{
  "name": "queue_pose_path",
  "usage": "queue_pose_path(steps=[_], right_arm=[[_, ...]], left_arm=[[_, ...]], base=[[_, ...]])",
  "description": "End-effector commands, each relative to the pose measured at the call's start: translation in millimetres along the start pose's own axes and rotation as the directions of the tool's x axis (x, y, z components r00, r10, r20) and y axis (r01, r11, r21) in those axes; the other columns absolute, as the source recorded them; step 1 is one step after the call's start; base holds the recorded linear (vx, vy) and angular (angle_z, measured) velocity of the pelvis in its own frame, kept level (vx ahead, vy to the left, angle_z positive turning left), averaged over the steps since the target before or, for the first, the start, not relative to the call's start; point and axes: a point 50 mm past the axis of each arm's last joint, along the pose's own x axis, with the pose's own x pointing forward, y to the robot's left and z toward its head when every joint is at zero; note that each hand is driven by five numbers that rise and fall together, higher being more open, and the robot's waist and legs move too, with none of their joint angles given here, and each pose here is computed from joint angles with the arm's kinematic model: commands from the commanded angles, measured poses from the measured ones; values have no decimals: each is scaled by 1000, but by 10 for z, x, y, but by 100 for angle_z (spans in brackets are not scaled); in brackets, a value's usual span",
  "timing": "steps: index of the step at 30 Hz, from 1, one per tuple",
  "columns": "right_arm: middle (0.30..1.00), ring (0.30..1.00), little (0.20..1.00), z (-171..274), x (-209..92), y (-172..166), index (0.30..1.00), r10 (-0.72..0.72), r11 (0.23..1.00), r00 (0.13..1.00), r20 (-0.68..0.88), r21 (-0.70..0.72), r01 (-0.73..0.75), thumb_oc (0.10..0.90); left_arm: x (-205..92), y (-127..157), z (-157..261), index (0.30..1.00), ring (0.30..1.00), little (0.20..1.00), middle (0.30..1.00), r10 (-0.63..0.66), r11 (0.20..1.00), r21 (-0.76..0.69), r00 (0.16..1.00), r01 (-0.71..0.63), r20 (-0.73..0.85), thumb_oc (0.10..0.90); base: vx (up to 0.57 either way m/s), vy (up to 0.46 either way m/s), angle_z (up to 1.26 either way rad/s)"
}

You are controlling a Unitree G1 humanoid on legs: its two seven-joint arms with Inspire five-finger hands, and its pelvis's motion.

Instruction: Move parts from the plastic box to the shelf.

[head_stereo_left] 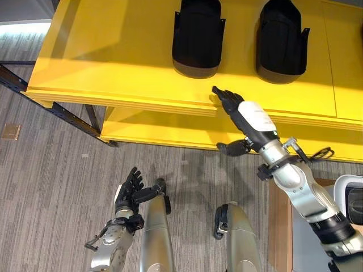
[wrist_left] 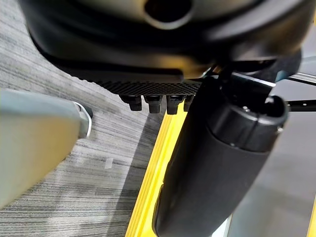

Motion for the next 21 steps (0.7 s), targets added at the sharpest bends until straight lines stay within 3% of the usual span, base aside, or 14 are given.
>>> queue_pose_path(steps=[1,8,11,13,21], right_arm=[[1000,1000,1000,297,67,-429,1000,-201,979,960,194,78,190,900],[1000,1000,1000,139,-198,-452,1000,-249,962,961,124,145,230,900],[1000,1000,1000,2,-443,-415,1000,-264,941,963,50,232,246,900],[1000,1000,1000,-178,-699,-260,1000,-243,890,967,-74,378,253,900],[1000,1000,1000,-391,-867,192,1000,-116,794,963,-245,559,238,900]], left_arm=[[-43,-4,171,1000,1000,1000,1000,-14,999,36,992,10,122,900],[-64,38,147,1000,1000,1000,1000,-11,999,38,993,6,121,900],[-100,61,69,1000,1000,1000,1000,-24,999,27,995,21,100,900],[-140,78,0,1000,1000,1000,1000,-40,999,13,996,39,81,900],[-211,124,-123,1000,1000,1000,1000,-17,1000,-22,999,18,47,900]], base=[[17,-31,-5],[42,-18,-8],[123,34,-17],[181,90,-12],[101,92,-19]])
